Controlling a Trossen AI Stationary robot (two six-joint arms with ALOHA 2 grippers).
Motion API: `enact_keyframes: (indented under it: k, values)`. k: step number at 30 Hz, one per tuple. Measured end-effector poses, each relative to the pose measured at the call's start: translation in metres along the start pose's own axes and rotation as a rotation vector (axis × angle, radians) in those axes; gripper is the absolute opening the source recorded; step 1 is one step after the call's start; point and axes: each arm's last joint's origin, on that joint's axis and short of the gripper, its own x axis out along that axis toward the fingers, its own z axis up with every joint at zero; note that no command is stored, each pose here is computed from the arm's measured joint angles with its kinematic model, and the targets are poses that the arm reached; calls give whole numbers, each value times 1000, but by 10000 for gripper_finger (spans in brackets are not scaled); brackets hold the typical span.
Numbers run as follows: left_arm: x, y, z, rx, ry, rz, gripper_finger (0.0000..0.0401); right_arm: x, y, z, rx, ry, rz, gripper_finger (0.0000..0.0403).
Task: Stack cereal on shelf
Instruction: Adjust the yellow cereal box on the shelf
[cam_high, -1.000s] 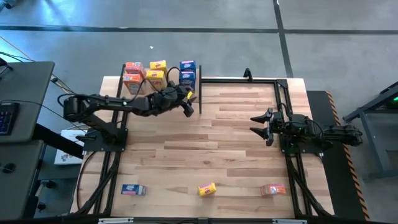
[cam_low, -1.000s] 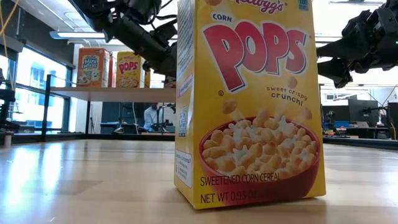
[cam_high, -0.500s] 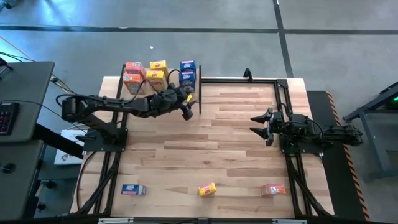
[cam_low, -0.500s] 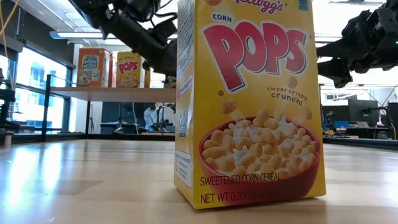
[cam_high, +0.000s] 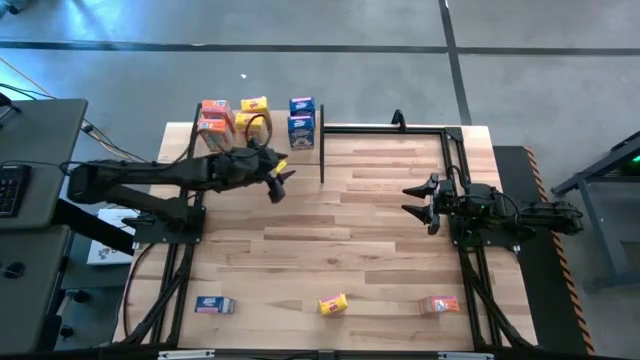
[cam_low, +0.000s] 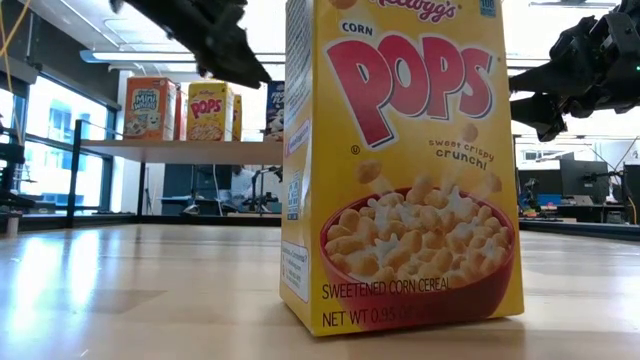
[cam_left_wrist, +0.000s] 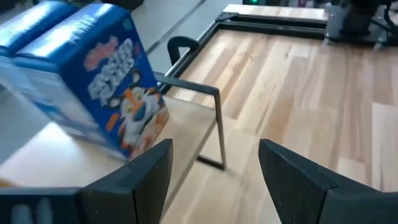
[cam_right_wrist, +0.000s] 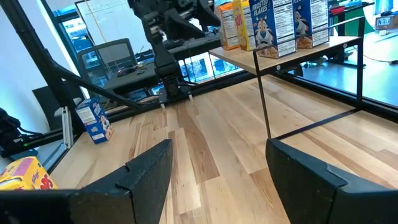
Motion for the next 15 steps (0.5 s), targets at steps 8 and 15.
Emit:
enact_keyframes:
  k: [8, 15]
  values:
    - [-45, 20, 11, 117, -12, 36, 229, 0, 0, 0, 0, 0, 0, 250]
    - [-74, 45, 29, 241, 51, 98, 229, 0, 0, 0, 0, 0, 0, 250]
